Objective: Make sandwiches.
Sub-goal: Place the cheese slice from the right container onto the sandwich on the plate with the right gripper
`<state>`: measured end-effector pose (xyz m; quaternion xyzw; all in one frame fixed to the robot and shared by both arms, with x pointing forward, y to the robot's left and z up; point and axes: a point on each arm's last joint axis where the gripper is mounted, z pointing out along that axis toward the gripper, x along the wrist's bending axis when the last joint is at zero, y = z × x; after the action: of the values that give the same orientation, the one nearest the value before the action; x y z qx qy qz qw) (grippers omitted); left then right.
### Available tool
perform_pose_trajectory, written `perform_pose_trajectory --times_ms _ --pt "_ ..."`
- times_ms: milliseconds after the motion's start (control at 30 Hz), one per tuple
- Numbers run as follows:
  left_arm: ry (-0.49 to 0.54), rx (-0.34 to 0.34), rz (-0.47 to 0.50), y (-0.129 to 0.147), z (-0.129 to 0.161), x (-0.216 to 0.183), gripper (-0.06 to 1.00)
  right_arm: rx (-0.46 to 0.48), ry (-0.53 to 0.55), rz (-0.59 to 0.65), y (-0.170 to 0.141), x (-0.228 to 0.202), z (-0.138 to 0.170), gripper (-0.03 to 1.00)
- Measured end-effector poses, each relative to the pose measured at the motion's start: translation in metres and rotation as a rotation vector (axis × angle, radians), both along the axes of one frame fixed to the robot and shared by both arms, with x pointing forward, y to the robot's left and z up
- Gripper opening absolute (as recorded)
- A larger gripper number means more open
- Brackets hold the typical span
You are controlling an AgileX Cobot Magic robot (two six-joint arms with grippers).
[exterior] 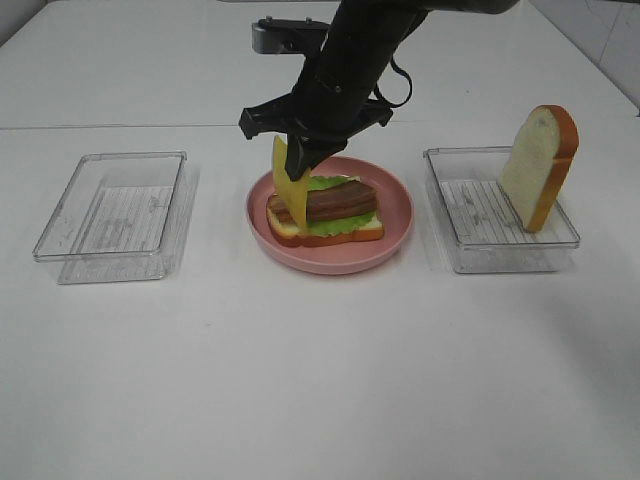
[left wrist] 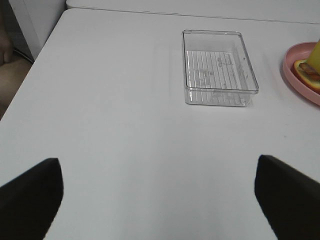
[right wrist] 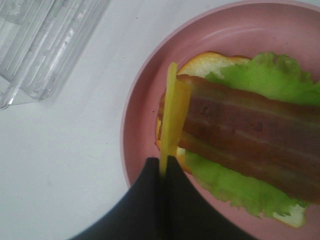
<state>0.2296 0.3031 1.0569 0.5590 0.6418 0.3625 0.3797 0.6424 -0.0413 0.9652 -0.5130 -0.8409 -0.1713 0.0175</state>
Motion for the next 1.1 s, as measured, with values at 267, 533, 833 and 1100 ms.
perform_pose_trajectory --times_ms 267,533,833,1100 --pt "0.0 0.0 0.0 0.0 0.0 0.0 0.96 -0.072 -0.015 0.009 -0.004 0.005 -0.016 0.03" --pt "0.0 0.0 0.0 0.0 0.0 0.0 0.96 -0.235 -0.095 -0.029 -0.018 0.014 -0.024 0.03" --pt "0.0 0.0 0.0 0.0 0.0 0.0 0.96 -0.246 -0.093 -0.032 -0.018 0.016 -0.031 0.04" --pt "0.0 0.0 0.0 0.0 0.0 0.0 0.96 -0.271 -0.122 -0.028 -0.02 0.018 -0.031 0.76"
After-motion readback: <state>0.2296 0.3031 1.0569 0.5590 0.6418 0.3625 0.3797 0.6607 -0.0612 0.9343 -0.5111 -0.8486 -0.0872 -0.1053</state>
